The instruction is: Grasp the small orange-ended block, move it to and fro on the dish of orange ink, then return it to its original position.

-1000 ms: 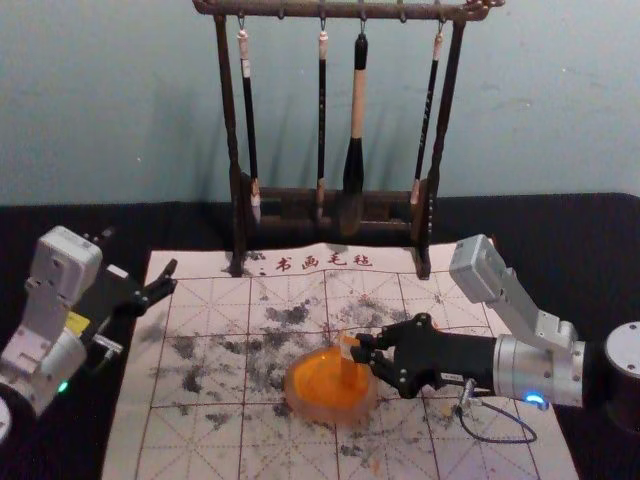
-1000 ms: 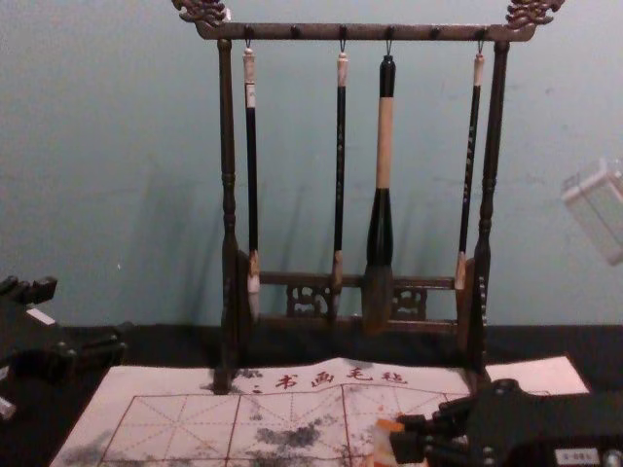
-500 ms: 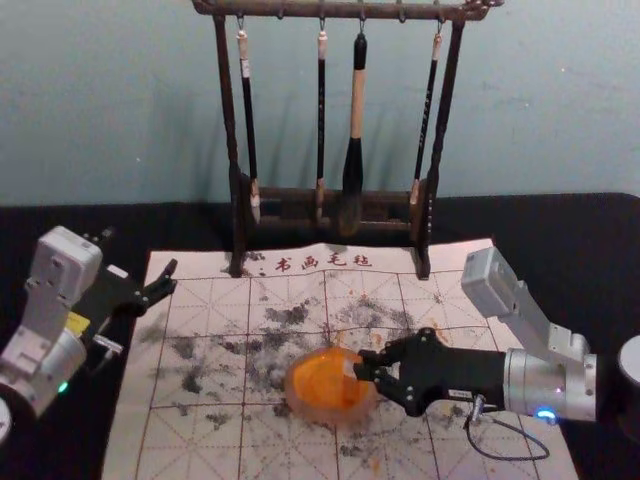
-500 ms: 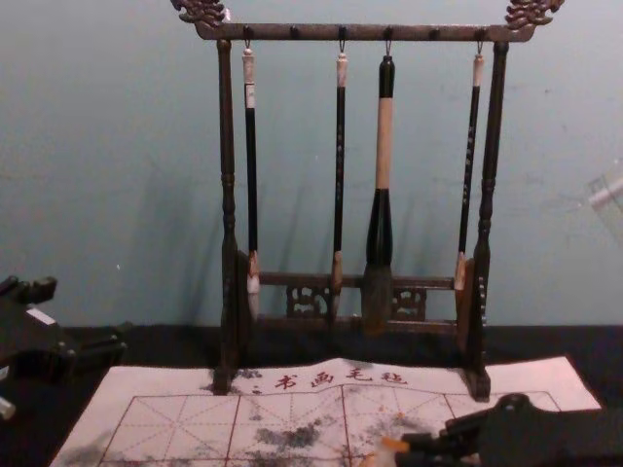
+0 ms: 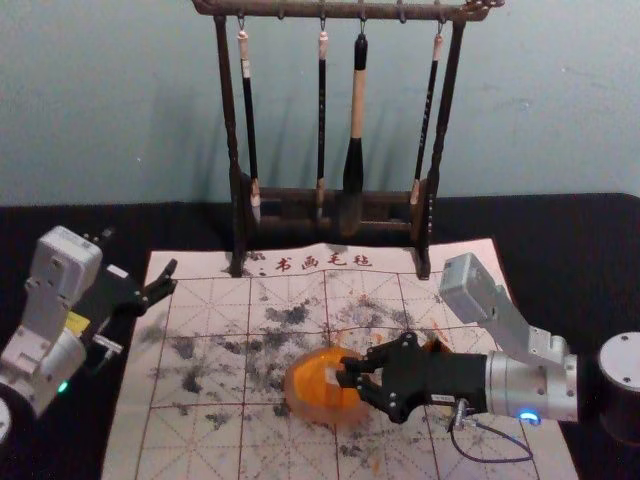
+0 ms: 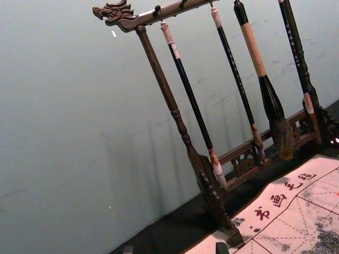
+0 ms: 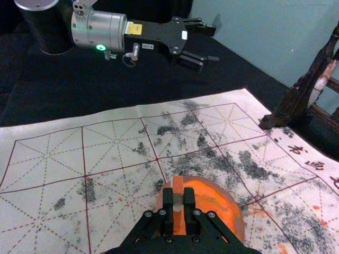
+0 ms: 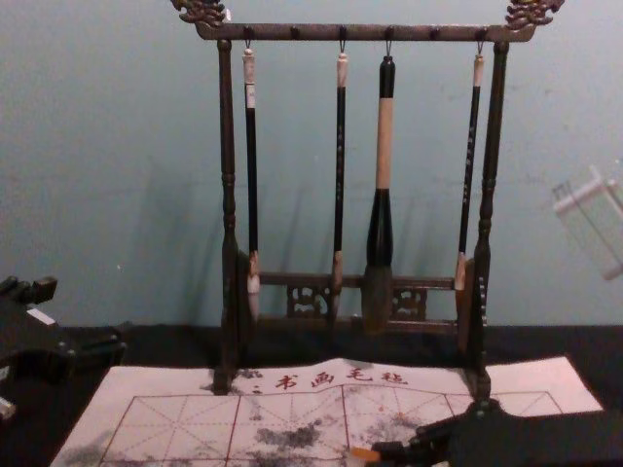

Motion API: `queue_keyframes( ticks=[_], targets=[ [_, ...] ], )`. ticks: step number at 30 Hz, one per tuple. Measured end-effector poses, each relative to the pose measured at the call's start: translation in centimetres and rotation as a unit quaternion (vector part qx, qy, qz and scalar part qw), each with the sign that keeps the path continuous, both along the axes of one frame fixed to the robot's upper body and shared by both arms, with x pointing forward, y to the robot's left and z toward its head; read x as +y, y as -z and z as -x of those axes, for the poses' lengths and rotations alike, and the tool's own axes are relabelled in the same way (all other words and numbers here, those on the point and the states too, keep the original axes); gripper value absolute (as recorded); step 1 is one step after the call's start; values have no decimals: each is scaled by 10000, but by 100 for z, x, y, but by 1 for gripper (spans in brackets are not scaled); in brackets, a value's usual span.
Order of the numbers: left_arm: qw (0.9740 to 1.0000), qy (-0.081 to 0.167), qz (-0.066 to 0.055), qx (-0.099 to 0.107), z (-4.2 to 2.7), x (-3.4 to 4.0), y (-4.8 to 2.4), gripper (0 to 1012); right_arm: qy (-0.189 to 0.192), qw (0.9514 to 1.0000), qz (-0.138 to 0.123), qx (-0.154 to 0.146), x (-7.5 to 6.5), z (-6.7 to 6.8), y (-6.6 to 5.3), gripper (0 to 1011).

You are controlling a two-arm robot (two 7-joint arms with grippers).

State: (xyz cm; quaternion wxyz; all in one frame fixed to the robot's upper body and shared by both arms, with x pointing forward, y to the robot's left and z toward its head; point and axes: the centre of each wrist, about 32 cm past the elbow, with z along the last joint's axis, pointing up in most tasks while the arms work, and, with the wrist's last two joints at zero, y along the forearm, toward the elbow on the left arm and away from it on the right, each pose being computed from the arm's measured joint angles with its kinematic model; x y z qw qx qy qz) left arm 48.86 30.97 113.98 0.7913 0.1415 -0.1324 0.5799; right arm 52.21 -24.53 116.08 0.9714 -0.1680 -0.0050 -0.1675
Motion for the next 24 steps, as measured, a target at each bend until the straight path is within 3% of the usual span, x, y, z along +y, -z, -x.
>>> queue_keyframes(
  ticks=[13, 24],
  targets=[
    [10000, 0, 0, 0, 0, 0, 0, 1001, 46, 10000, 52, -53, 92, -139, 4, 83],
    [10000, 0, 0, 0, 0, 0, 0, 1001, 240, 9997, 52, -90, 52, -215, -8, 83]
  ],
)
